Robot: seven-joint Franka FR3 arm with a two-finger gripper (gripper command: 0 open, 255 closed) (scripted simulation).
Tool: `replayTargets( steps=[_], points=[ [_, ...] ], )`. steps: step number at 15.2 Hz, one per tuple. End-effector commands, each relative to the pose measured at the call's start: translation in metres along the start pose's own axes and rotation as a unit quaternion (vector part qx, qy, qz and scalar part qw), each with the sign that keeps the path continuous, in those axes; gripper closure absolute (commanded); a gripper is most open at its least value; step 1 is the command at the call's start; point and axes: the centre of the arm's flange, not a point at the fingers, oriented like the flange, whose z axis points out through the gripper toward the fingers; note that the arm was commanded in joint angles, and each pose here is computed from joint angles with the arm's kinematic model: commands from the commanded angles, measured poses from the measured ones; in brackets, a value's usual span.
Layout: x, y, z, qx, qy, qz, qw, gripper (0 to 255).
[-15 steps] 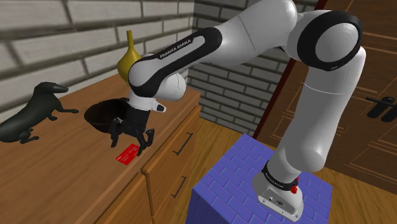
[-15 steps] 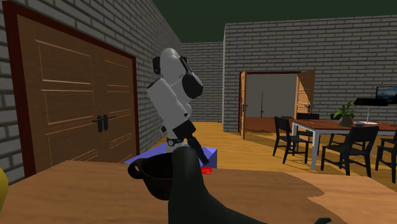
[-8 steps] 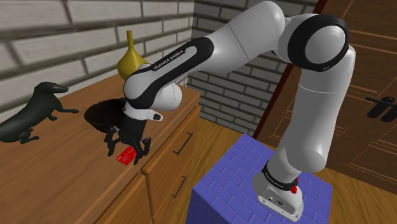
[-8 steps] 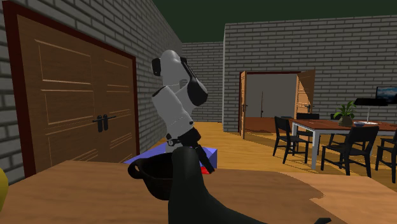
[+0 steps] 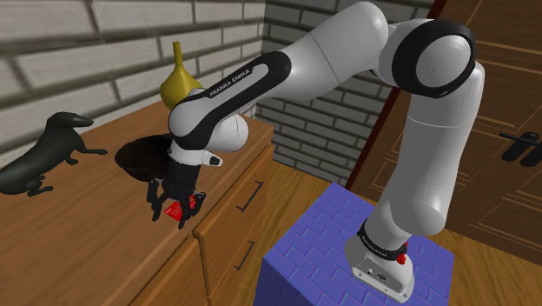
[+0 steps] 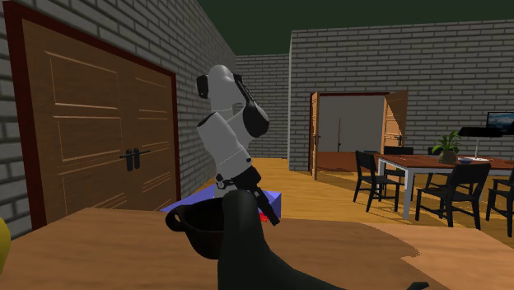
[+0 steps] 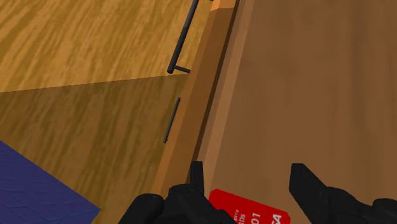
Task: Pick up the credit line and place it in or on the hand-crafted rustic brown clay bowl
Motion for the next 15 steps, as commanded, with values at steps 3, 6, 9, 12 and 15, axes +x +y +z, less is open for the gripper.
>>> replayTargets(
  steps=[3, 6, 9, 12, 15],
  points=[
    [0.002, -0.004, -0.002, 0.011, 0.005, 0.0, 0.9999, 255],
    [0.002, -0.006, -0.004, 0.011, 0.005, 0.0, 0.9999, 255],
    [-0.002, -0.003, -0.007, 0.011, 0.005, 0.0, 0.9999, 255],
    [-0.01, -0.005, -0.02, 0.011, 0.005, 0.0, 0.9999, 255],
    [-0.019, -0.007, -0.033, 0.011, 0.005, 0.0, 0.9999, 255]
  ],
)
